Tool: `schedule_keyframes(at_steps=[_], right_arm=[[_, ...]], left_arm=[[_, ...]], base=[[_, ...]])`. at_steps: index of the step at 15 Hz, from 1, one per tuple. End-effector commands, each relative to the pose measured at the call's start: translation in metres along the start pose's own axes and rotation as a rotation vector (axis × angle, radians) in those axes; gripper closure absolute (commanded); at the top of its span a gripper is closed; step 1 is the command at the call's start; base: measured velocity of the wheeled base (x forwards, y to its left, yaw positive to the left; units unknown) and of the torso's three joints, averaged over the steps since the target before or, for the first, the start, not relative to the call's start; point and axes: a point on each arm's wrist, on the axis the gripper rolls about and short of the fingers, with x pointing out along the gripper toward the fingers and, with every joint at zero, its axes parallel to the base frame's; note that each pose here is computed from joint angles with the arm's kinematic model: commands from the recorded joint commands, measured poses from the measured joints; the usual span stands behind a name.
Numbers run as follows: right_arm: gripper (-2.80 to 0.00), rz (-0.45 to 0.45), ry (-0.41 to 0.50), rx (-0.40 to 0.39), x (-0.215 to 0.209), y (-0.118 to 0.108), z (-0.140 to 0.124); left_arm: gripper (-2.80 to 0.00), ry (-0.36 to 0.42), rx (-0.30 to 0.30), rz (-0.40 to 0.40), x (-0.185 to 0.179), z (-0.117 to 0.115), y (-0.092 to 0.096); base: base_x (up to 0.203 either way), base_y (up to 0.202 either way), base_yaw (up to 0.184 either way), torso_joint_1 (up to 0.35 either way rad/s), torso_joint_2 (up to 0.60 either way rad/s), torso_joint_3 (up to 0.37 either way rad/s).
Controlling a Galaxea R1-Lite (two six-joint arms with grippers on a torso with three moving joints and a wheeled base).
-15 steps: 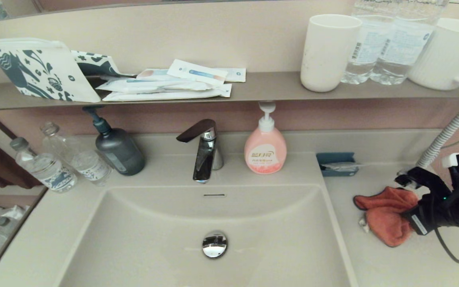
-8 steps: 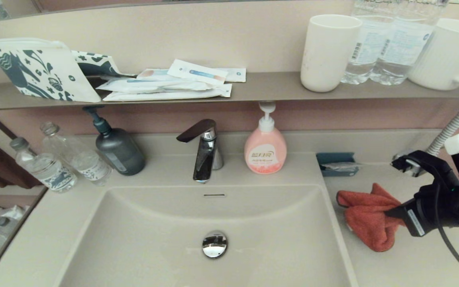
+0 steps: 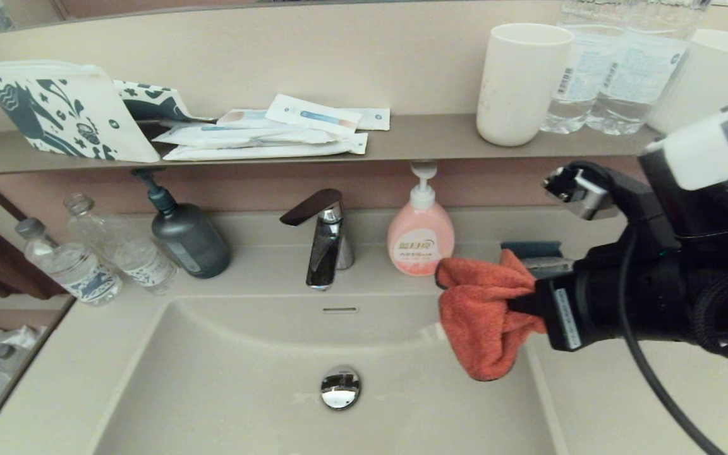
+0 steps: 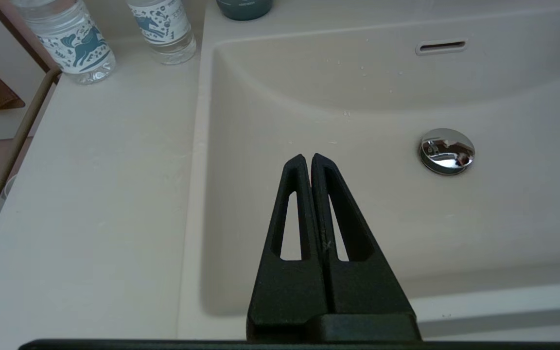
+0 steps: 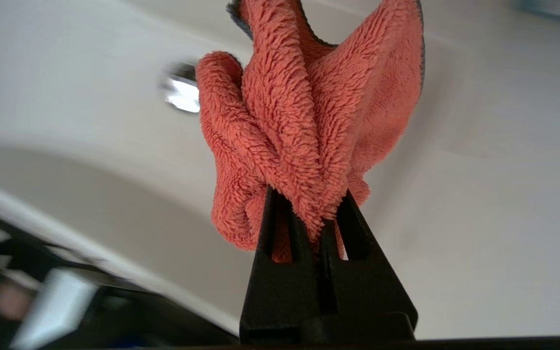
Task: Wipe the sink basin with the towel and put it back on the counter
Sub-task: Wipe the sink
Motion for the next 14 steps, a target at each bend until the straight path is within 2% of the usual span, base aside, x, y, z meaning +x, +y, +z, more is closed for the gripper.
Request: schedule_keyframes(at_steps=[1, 3, 8, 11, 14], right_arm=[[0.00, 0.012, 0.046, -0.009, 0.026, 0.033, -0.004], [0.00, -0.033, 0.103, 0.022, 0.057, 0.061, -0.021], [0.00, -0.117, 0.230, 0.178, 0.117, 0.093, -0.062], [0.00, -0.166, 0.315, 0.176, 0.146, 0.118, -0.103], [0.00, -0.247, 0.313, 0.147, 0.185, 0.128, -0.137]], left_arm=[[0.00, 0.002, 0.000, 0.001, 0.000, 0.000, 0.000], [0.00, 0.002, 0.001, 0.000, 0.000, 0.000, 0.000], [0.00, 0.002, 0.001, 0.000, 0.000, 0.000, 0.000], [0.00, 0.002, 0.001, -0.001, 0.000, 0.000, 0.000], [0.00, 0.002, 0.000, 0.002, 0.000, 0.000, 0.000]], base=[[0.000, 0.000, 0.000, 0.000, 0.00, 0.000], [0.000, 0.000, 0.000, 0.000, 0.00, 0.000], [0.000, 0.000, 0.000, 0.000, 0.00, 0.000], [0.000, 0.000, 0.000, 0.000, 0.00, 0.000], [0.000, 0.000, 0.000, 0.000, 0.00, 0.000]])
